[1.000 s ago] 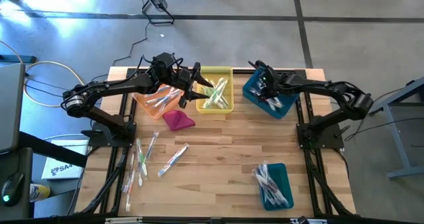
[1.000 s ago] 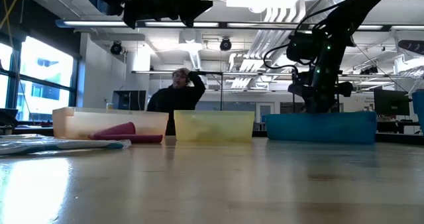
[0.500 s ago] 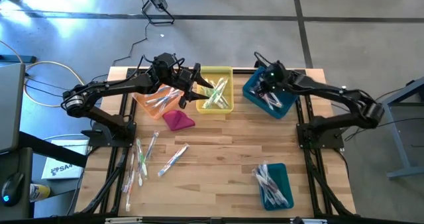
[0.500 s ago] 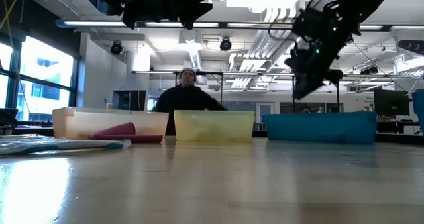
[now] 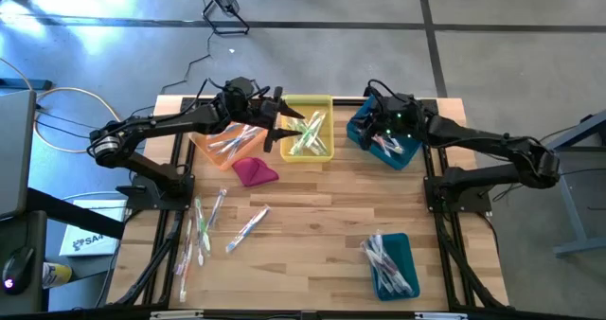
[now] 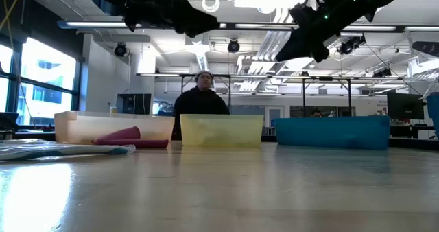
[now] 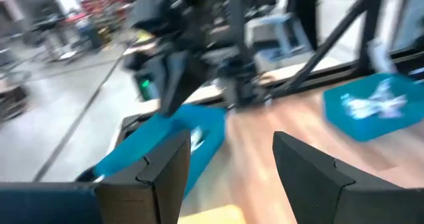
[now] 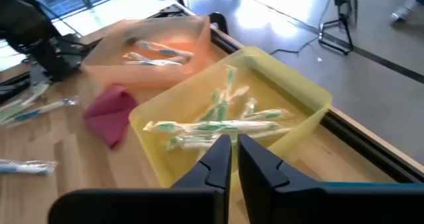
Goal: Pick & Place Toothbrushes
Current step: Put the blue toothbrush into the orange bin
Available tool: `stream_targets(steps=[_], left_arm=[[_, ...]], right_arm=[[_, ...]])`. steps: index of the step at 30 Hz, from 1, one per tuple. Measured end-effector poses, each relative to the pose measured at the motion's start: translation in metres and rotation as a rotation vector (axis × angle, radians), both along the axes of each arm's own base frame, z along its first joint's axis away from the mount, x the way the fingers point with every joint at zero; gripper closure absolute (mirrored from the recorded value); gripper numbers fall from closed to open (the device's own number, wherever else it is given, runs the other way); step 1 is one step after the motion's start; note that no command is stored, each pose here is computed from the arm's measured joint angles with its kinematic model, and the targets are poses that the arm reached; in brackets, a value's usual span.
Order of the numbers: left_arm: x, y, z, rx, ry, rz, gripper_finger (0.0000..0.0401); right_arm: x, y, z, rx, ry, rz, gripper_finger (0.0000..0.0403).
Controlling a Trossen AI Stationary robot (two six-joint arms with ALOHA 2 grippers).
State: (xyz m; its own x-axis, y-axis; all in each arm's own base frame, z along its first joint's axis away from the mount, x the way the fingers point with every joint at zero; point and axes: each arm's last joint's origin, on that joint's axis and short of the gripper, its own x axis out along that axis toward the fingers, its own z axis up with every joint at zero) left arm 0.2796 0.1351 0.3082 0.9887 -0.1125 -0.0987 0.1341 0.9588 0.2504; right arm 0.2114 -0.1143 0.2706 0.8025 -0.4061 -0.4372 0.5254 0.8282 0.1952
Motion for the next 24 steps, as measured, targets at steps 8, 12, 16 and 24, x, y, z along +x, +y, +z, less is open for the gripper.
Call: stream_targets(steps=[8,12,16,24], left_arm=[[0.000,-0.001,-0.008,0.013,0.075,0.058,0.0224],[0.002,-0.008,-0.014,0.034,0.139,0.059,0.0271],[0.006,-0.019,-0.018,0.044,0.185,0.063,0.0325],[-0.016,-0.039,0.007,0.162,0.184,0.122,0.0392]], right_arm=[[0.011,0.019,0.003,-0.023,-0.031,0.092,0.0399],[0.015,0.027,0.006,-0.045,-0.053,0.136,0.0400],[0.019,0.034,0.009,-0.060,-0.083,0.161,0.0400],[0.021,0.040,0.006,-0.081,-0.074,0.154,0.0400]])
